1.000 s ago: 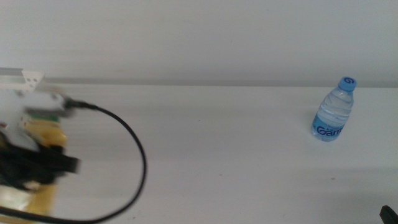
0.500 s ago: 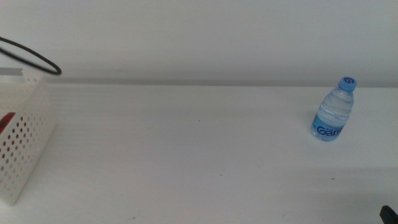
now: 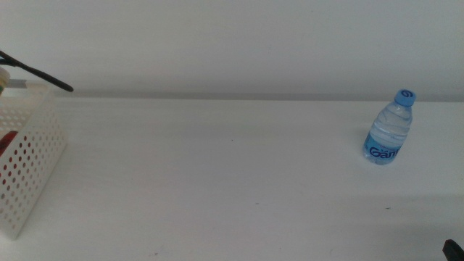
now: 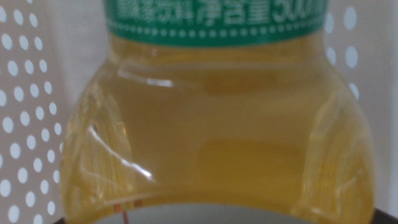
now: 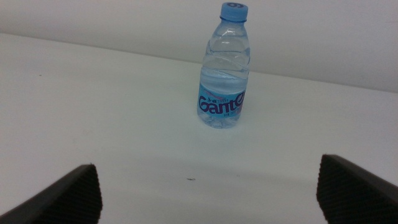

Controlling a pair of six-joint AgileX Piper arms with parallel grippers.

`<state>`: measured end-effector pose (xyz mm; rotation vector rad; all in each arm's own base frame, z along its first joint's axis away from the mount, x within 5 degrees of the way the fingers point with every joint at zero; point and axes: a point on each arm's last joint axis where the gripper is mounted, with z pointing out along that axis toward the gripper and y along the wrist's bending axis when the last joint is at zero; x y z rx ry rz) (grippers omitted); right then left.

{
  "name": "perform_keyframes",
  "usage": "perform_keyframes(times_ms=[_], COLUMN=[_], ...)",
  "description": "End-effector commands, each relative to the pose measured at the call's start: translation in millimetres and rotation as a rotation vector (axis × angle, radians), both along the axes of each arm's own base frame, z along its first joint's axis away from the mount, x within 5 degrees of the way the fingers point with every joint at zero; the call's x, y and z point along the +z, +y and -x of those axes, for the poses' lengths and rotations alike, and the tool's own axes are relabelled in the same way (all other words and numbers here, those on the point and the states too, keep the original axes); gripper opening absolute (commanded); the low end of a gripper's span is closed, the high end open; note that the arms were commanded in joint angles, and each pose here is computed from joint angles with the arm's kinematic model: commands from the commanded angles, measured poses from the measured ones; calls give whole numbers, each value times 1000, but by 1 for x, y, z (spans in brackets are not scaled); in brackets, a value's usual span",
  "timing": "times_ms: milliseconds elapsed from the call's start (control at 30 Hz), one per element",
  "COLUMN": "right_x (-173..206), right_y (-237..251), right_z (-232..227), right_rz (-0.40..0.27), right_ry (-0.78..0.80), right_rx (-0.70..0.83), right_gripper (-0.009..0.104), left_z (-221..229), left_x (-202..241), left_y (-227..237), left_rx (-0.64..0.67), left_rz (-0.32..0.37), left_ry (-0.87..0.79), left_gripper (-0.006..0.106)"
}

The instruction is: Use arms to grab the bottles and put them into the dustbin to the left of the table.

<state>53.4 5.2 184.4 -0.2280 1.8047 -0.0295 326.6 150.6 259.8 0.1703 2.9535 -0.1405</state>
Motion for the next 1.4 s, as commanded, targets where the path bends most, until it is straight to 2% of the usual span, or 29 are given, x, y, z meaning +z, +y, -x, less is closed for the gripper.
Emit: perform_keyframes(times_ms=[0,67,133,300,367,567,633,700,833,867,1033,1133,1233,1367], right_x=[-11,-11,-11,-11,-11,-11,-11,-11,-11,-11,-11,-11,-11,-11], right_y=[-1,-1,-1,-1,-1,-1,-1,-1,-1,-1,-1,-1,-1,-1], right_z=[1,1,1,1,1,1,1,1,1,1,1,1,1,1], right_rz=[4,4,4,4,4,4,4,4,4,4,4,4,4,4], right_ry=[-6,-6,-6,-6,-6,-6,-6,-6,-6,-6,-6,-6,-6,-6], right_rx=[-6,-6,-6,-6,-6,-6,-6,-6,-6,-6,-6,-6,-6,-6], right_gripper=[92,92,92,92,92,92,92,92,92,92,92,92,92,92], left_z=[-4,-5,-6,-7,-5,8,15,24,52,61,126,169,204,236], left_x=[6,3,2,5,12,57,77,97,125,130,149,153,142,122], left_y=[0,0,-1,-4,-11,-48,-69,-94,-148,-158,-206,-220,-224,-216], left_rx=[0,-2,-11,-2,-6,-20,-20,-24,-149,-178,-442,-537,-556,-547], left_rz=[5,10,1,-54,-66,-152,-149,-104,52,69,49,86,170,224], left_ry=[-46,-38,-30,-29,-21,-95,-155,-216,-278,-295,-495,-687,-813,-850], left_gripper=[6,15,30,82,94,94,94,94,94,94,94,94,94,94])
